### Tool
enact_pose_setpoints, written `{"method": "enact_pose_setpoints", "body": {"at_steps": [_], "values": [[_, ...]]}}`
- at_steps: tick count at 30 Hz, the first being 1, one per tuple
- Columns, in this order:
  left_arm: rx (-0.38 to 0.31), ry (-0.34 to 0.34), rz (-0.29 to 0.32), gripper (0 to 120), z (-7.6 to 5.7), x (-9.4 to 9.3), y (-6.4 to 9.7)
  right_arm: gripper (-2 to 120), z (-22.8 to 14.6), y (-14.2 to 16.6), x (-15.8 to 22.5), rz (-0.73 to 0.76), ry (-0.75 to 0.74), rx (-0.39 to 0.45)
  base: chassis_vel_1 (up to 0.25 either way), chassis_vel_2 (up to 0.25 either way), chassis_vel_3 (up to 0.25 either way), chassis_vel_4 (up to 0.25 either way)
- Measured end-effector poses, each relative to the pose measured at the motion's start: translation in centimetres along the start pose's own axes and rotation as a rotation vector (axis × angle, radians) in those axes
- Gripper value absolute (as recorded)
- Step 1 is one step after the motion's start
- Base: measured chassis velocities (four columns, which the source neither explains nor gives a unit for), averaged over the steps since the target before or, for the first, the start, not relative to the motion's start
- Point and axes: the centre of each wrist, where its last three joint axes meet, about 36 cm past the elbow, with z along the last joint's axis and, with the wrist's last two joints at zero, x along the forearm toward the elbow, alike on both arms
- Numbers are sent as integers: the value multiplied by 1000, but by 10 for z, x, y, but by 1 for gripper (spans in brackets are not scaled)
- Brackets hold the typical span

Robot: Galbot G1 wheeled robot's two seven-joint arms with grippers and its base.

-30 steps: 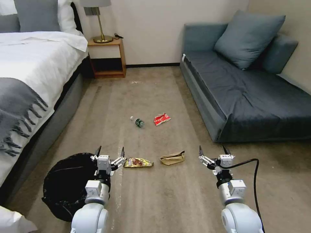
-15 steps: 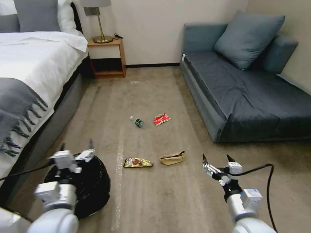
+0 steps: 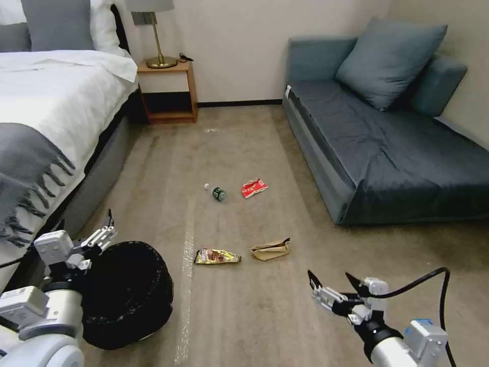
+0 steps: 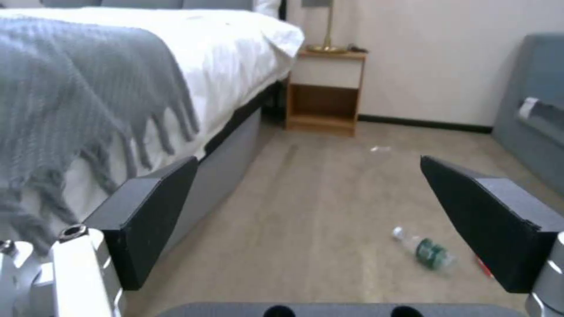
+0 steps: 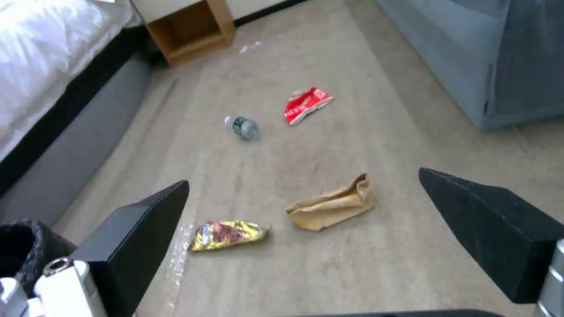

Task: Pick up the trash bin, then pick up the garbage on the floor and place it into the trash bin.

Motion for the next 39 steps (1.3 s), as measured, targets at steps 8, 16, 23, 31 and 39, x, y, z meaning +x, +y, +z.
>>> {"method": "enact_pose_setpoints", "body": {"at_steps": [8,16,23,31,39], "values": [[-20,208,-76,96,12,-12,22,100,2,-5,-8,-6,-31,17,0,0,0,0],[-54,362,-197,99,27,-22,57,100,4,-11,-17,-11,-34,38,0,0,0,0],[-52,506,-260,100,41,-13,56,100,7,-10,-25,-28,-33,22,0,0,0,0],[-112,659,-284,100,54,-11,55,100,9,-11,-28,-21,-30,22,0,0,0,0],[-51,730,-291,100,64,-21,60,100,9,-15,-26,-2,-34,29,0,0,0,0]]}}
